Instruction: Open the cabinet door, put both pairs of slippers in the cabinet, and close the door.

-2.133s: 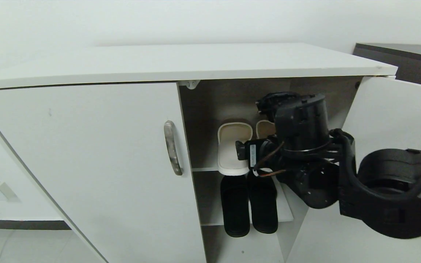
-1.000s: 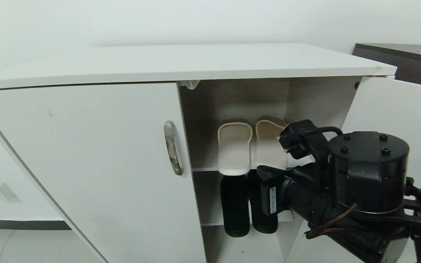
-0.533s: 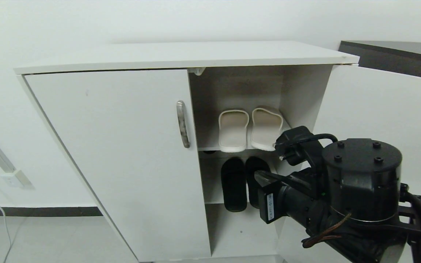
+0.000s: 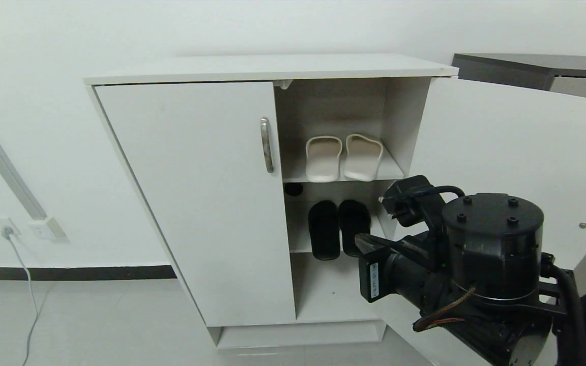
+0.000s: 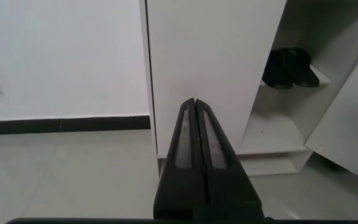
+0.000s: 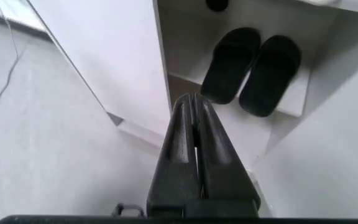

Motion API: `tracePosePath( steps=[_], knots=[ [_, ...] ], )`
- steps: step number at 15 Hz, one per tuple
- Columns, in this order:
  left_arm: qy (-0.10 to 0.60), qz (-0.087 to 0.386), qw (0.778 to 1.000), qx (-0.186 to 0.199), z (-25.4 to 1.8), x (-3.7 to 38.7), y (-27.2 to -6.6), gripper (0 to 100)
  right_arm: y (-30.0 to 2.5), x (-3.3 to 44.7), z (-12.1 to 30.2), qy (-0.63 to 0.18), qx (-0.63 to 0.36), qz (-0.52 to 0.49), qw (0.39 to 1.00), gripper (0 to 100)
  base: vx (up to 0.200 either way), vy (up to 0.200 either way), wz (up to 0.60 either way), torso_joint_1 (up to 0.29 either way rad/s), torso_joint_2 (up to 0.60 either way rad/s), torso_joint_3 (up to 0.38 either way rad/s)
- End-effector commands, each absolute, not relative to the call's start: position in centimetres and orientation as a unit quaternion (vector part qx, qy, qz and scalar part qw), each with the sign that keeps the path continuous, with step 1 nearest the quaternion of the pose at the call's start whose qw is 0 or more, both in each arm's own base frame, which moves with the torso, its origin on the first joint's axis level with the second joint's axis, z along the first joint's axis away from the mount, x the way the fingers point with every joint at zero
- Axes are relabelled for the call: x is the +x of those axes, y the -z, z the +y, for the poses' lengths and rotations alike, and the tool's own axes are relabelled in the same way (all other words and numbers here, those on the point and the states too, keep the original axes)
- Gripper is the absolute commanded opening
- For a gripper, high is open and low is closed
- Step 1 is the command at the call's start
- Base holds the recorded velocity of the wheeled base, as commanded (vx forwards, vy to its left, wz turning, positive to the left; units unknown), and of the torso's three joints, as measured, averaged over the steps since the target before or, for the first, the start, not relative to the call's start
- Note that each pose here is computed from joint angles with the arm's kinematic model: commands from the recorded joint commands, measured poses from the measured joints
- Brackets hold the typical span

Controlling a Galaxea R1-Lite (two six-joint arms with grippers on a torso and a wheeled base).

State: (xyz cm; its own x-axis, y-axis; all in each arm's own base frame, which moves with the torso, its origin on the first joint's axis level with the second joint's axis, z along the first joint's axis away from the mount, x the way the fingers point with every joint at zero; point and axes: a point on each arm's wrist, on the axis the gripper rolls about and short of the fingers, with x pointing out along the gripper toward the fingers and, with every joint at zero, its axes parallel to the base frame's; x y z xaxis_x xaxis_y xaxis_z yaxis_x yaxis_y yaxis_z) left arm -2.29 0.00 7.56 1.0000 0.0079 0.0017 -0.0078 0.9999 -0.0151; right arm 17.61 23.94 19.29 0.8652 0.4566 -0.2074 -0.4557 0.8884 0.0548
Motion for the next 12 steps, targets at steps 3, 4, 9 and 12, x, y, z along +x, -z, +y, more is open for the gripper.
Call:
tracePosePath(
  steps=[3, 4, 9, 12],
  knots=[
    [-0.004, 0.0, 1.0, -0.008, 0.0, -2.28, -7.55, 0, -18.17, 18.04, 24.24, -0.233, -0.002, 0.113, 0.966, 0, -0.133, 0.0, 0.0, 0.0, 0.0, 0.003],
    [-0.004, 0.0, 1.0, -0.008, 0.0, -2.28, -7.55, 0, -18.12, 18.1, 24.24, -0.233, -0.003, 0.113, 0.966, 0, 0.0, 0.0, 0.0, 0.0, 0.0, 0.0],
    [-0.004, 0.0, 1.0, -0.008, 0.0, -2.28, -7.55, 0, -17.65, 18.26, 24.15, -0.23, -0.009, 0.119, 0.966, 0, 0.0, 0.0, 0.0, 0.0, 0.0, 0.0],
    [-0.005, 0.0, 1.0, -0.008, 0.01, -2.28, -7.55, 0, -17.51, 18.31, 24.22, -0.229, -0.011, 0.121, 0.966, 0, 0.0, 0.0, 0.0, 0.0, 0.0, 0.0]
  ],
)
